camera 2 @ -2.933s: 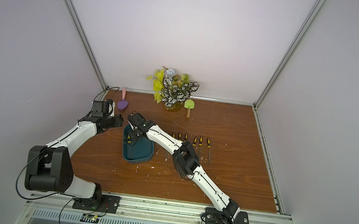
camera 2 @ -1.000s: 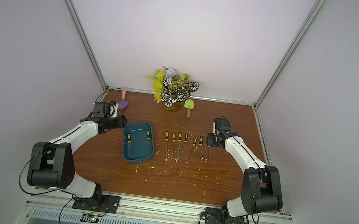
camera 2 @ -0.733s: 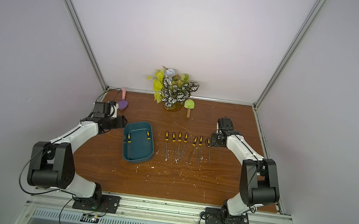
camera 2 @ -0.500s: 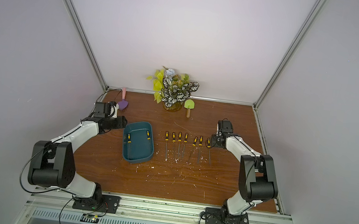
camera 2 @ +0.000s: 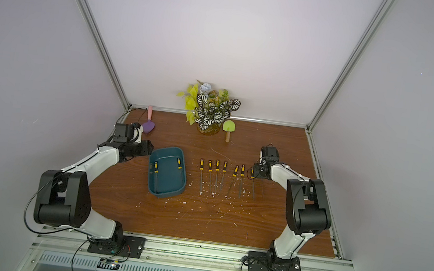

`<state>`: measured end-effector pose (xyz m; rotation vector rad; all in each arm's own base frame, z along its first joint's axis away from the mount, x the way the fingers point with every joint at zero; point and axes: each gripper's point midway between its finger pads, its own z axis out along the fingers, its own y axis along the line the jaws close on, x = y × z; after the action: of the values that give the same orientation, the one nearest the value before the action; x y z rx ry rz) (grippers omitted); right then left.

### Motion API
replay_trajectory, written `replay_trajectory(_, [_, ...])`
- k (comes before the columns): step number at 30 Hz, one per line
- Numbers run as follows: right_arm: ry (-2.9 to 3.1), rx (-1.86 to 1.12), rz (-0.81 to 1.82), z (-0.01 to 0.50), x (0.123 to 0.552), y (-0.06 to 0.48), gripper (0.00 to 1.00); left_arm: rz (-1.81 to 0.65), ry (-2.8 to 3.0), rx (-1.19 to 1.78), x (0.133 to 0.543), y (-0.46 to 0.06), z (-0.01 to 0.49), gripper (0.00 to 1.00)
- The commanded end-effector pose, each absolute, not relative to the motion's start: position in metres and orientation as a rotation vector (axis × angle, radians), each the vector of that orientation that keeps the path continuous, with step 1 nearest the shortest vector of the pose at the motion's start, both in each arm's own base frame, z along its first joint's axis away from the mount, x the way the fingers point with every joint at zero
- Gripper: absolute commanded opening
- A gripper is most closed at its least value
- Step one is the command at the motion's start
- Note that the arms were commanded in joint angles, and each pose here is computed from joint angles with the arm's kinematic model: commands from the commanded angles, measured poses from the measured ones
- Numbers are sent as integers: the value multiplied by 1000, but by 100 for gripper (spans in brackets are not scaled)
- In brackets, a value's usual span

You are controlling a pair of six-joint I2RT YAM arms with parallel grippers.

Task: Take the file tool out of the storage box
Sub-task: Place the file tool at the center of the board.

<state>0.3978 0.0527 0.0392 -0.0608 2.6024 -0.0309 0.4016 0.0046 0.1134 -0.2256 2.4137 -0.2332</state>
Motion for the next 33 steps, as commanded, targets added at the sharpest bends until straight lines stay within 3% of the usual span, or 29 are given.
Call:
replay_trajectory(1, [2567,-63,-24,49,404,53,17,-203,2417,-233,404,13,117,61])
replay_trajectory(10, [2553,-64,-40,64,407,51,28,-179,2415,-232,404,16,119,61])
replay_trajectory(15, [2440,-62,-15,115,417,64,30,-177,2414,-230,404,16,119,61])
replay_trajectory(24, [2217,-323,391,189,398,249,33,-206,2404,-233,406,13,121,62])
replay_trajectory(33, [2186,-652,733,174,357,434,34,-162,2392,-272,405,21,123,62])
